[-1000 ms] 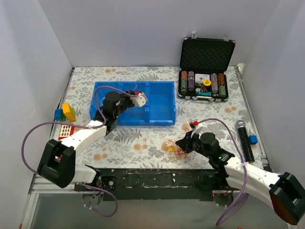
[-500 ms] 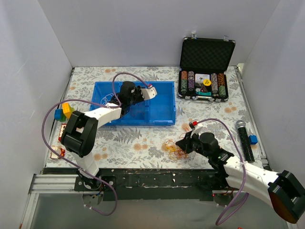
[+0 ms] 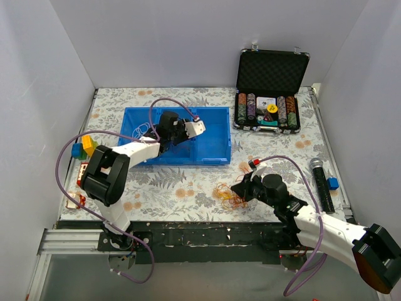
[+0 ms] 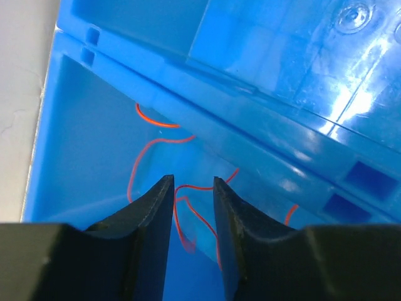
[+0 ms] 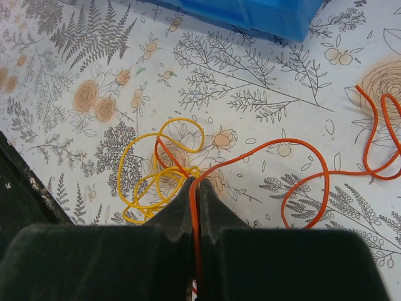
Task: Untangle the cables
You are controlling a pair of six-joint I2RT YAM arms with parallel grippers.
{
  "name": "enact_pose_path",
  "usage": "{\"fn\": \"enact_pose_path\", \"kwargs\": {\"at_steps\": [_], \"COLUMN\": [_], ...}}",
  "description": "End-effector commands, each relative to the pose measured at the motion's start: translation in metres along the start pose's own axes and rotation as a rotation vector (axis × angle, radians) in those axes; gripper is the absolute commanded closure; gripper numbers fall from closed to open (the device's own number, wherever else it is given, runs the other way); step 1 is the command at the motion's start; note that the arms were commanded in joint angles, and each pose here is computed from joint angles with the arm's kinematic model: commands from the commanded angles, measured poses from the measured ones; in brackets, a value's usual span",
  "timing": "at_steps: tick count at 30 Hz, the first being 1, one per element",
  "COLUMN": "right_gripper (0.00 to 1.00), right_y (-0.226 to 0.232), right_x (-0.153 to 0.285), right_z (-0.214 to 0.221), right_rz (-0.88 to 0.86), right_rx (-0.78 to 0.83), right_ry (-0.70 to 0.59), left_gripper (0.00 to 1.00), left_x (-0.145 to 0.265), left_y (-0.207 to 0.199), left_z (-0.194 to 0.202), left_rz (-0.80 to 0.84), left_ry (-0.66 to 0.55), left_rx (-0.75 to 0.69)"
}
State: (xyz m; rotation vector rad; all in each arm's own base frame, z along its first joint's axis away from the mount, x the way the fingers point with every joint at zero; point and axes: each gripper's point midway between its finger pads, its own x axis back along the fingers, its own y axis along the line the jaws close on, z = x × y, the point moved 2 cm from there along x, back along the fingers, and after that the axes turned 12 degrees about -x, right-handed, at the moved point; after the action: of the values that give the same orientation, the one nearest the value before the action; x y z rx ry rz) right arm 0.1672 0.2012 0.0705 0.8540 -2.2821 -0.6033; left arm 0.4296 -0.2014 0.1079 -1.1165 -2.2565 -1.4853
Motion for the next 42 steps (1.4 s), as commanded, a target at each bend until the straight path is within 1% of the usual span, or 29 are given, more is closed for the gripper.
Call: {"fn": "enact_pose_path", "kwargs": {"at_steps": [1,2,3,4,7,9,11,13,15,18,21,24,27,29,32,39,42], "right_gripper": [0.99,0.99,0.99,0.99,0.99,0.99,0.99,0.99,0.99,0.99,0.99,0.99,0.99,0.99,0.99,0.99,0.99], "right_y": [0.015,0.015,0.016,0.017,0.018,0.022,0.026,0.033,0.04,0.054,0.069,0.072,0.068,0.065,0.064,0.064,0.064], "right_x": [-0.002,-0.002,-0.002,-0.001,0.0,0.001,0.002,0.003,0.004,0.005,0.006,0.005,0.006,0.008,0.008,0.006,0.005], "right_z": [-0.019,-0.018,-0.018,-0.018,-0.02,-0.021,-0.024,-0.027,-0.031,-0.04,-0.05,-0.053,-0.049,-0.045,-0.043,-0.043,-0.041], "right_rz": [-0.052,-0.053,-0.056,-0.061,-0.073,-0.089,-0.107,-0.138,-0.169,-0.226,-0.277,-0.273,-0.265,-0.262,-0.261,-0.261,-0.264], "right_rx": [0.002,0.005,0.004,0.006,0.014,0.018,0.03,0.044,0.061,0.091,0.119,0.128,0.126,0.119,0.113,0.124,0.127], "right_ry": [-0.064,-0.062,-0.062,-0.063,-0.072,-0.076,-0.082,-0.085,-0.087,-0.092,-0.096,-0.081,-0.078,-0.075,-0.079,-0.065,-0.054], "left_gripper": [0.57,0.47,0.41,0.38,0.3,0.25,0.21,0.13,0.11,0.09,0.09,0.09,0.1,0.11,0.13,0.32,0.46], "left_x": [0.029,0.033,0.039,0.047,0.075,0.098,0.128,0.155,0.176,0.192,0.191,0.181,0.168,0.16,0.152,0.152,0.151], "left_y": [0.022,0.034,0.049,0.06,0.09,0.099,0.105,0.098,0.078,0.026,-0.036,-0.089,-0.12,-0.133,-0.143,-0.15,-0.149], "left_z": [-0.001,-0.004,-0.009,-0.011,-0.029,-0.046,-0.069,-0.092,-0.115,-0.143,-0.154,-0.153,-0.153,-0.153,-0.156,-0.168,-0.172], "left_rz": [-0.056,-0.092,-0.129,-0.145,-0.217,-0.235,-0.251,-0.225,-0.151,0.033,0.244,0.388,0.494,0.559,0.615,0.718,0.741], "left_ry": [0.03,0.037,0.025,0.019,-0.042,-0.112,-0.215,-0.337,-0.458,-0.575,-0.626,-0.639,-0.632,-0.63,-0.647,-0.708,-0.718], "left_rx": [0.012,0.024,0.046,0.075,0.089,0.076,0.049,0.016,-0.012,-0.041,-0.043,-0.074,-0.053,-0.019,-0.004,0.01,0.023]}}
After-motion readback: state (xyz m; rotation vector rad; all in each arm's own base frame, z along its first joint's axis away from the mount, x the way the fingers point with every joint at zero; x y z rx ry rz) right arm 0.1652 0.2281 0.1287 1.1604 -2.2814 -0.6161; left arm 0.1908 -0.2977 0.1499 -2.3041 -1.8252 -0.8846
